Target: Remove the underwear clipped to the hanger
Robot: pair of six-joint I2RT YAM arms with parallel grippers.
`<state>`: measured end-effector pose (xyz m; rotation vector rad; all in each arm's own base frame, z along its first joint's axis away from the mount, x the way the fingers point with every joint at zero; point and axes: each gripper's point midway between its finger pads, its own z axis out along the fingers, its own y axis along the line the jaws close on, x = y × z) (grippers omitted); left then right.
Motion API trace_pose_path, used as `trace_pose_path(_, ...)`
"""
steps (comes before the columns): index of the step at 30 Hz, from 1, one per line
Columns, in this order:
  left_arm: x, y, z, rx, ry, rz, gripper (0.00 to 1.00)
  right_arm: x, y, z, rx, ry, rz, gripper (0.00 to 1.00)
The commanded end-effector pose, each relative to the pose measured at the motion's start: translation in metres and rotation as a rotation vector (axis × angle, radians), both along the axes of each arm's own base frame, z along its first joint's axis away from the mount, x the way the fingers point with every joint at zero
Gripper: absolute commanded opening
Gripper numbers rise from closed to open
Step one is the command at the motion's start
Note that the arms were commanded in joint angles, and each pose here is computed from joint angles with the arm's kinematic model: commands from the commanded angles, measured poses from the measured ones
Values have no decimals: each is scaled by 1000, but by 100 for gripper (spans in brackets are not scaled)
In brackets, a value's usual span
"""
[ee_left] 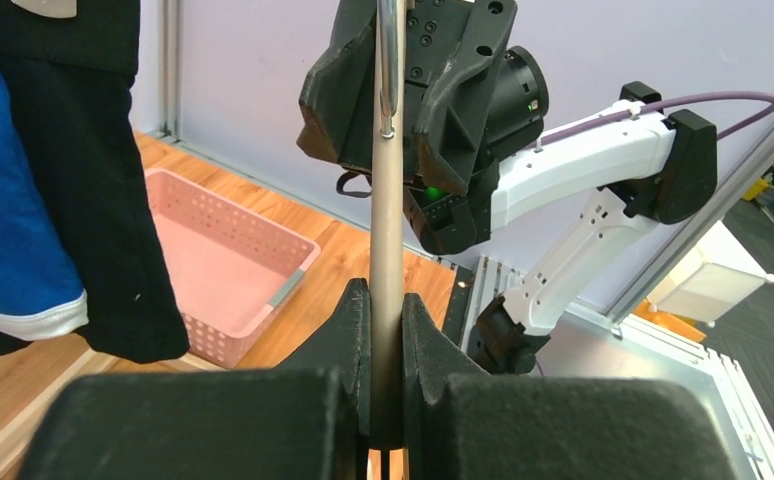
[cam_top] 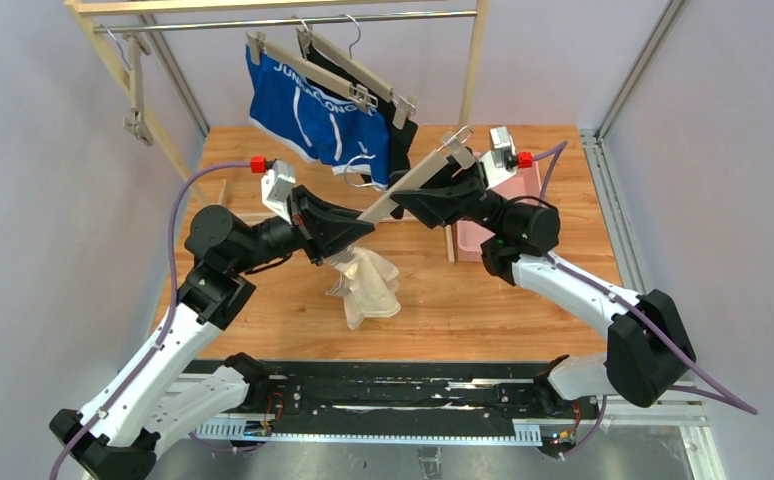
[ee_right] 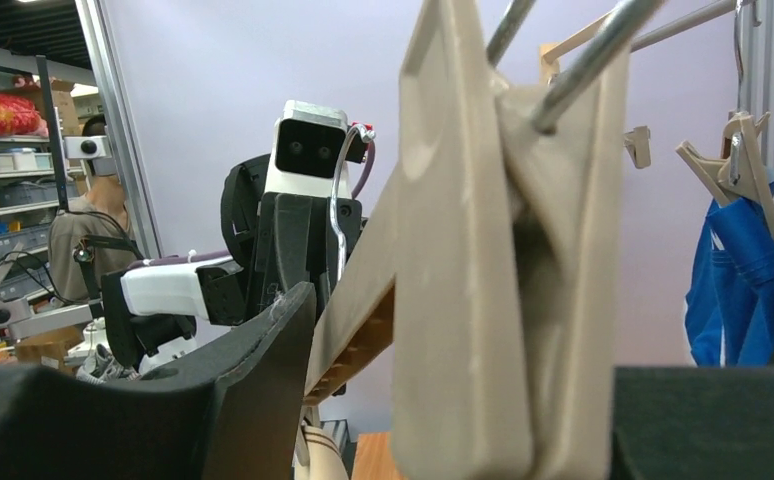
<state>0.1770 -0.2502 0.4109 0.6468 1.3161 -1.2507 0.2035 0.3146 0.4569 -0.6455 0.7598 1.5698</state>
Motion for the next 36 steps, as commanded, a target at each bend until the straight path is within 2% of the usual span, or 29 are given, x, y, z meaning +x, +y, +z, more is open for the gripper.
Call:
trace_pose_path(1,-5,2,14,-45,-52,-10,0,-11,0,19,48,-70,10,38)
trace_pose_path(3,-5,1,13,-43,-48,-11,0,-11,2,19,39,-67,15,24)
trace_pose_path(4,-4,1,13,-43,-46,-10,0,-10,3,17,34,-61,16,11)
trace_pose_path(5,-4,1,13,-43,-47,-7,0,-9,4,17,31,-57,15,2)
trace_pose_path(6,-3,1,12,-43,-45,-4,0,-8,5,16,28,-53,12,1)
trace_pose_path(10,0,1,8,-41,-33,7,1,-11,3,15,33,-72,-1,1)
trace_pose_path(16,5,1,-1,-32,-22,25,32,-19,0,20,39,-80,18,1)
trace_pose_path(20,0,6,-6,0,-68,37,50,-26,-4,24,40,-92,27,1)
trace_pose_path(27,15,34,-20,120,-97,240,52,-38,-14,31,45,-112,14,0)
trace_pose_path(32,10,41,-24,130,-101,261,53,-40,-17,30,35,-113,-4,1)
trace_pose_path(34,7,38,-25,122,-95,237,50,-39,-17,29,32,-110,-8,1)
trace_pose_path(36,6,35,-27,124,-90,214,42,-38,-17,29,31,-107,-9,1)
